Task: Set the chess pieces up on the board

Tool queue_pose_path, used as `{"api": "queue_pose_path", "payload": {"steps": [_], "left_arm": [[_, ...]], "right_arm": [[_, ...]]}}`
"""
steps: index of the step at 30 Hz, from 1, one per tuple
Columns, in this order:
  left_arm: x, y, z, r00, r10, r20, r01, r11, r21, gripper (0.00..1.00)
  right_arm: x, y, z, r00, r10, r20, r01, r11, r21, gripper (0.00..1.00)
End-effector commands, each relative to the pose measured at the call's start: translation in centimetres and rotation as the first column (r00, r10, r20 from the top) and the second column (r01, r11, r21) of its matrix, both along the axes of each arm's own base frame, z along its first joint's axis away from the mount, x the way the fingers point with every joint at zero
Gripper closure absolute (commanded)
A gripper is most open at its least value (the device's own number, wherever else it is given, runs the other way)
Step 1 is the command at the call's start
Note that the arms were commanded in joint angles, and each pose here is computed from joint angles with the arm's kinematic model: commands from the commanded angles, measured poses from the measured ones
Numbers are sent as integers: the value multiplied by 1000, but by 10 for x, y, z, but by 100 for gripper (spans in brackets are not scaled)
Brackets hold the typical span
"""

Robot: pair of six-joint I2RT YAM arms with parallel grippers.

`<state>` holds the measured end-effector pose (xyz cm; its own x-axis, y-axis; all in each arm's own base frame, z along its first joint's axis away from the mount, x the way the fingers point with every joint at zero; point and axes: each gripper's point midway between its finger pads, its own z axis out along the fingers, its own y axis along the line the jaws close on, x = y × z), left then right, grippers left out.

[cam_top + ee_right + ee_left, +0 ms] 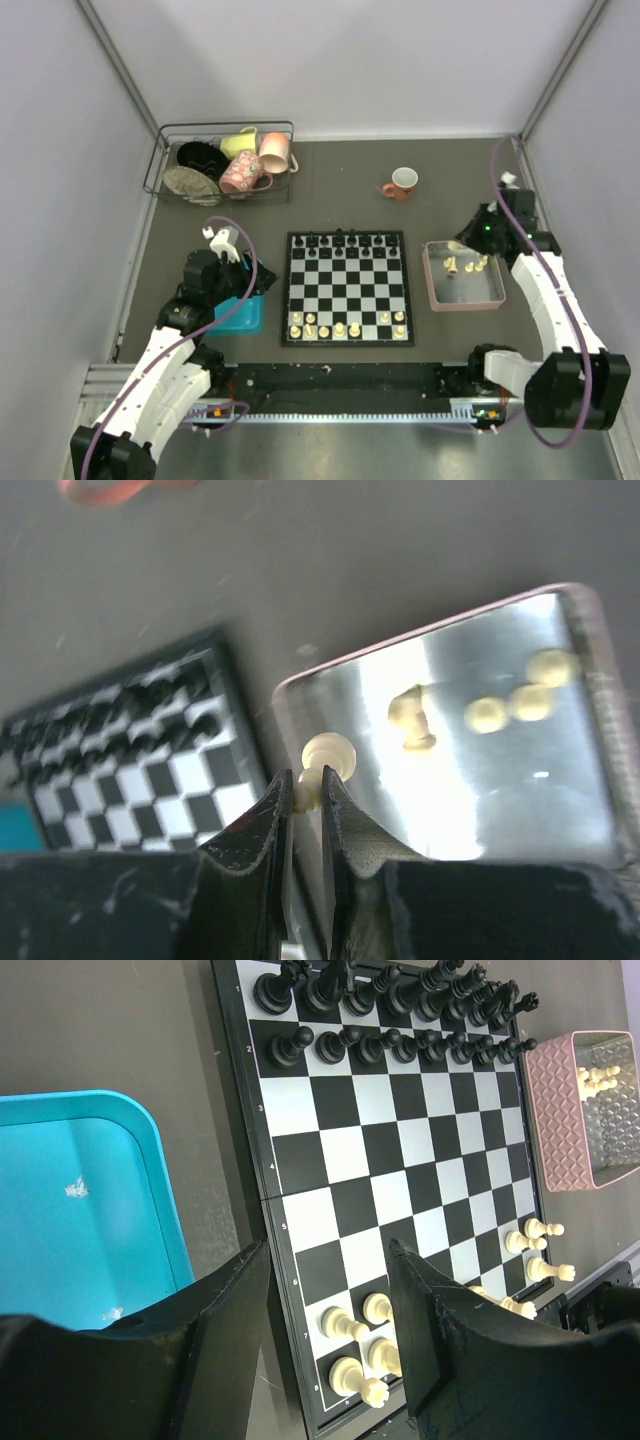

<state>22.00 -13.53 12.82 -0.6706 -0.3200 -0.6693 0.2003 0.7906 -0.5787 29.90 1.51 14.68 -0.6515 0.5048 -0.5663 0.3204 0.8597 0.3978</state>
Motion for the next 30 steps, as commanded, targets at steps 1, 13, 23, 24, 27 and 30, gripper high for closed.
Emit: {"api": "queue_pose_path", "payload": {"steps": [1,13,23,24,27,30], "left_arm": [[6,-2,7,998,-11,54,11,1000,-7,44],[5,-2,8,998,-14,56,15,1000,-11,44],[5,-2,8,998,-15,53,16,1000,-11,44],[4,-2,8,998,-15,53,16,1000,-11,45],[4,-2,8,999,-13,52,14,1000,-10,45],[4,-2,8,999,-12,52,12,1000,-10,44]], "right_arm": [[-18,65,48,971,217,96,-218,976,3,100],[-116,174,47,796,606,9,-606,795,19,100],[-162,191,-4,744,658,-113,-657,752,56,100],[-164,193,-6,741,662,-114,-659,749,62,100],[-170,203,-15,728,676,-115,-672,736,82,100],[-172,213,-19,723,682,-109,-676,732,86,100]]}}
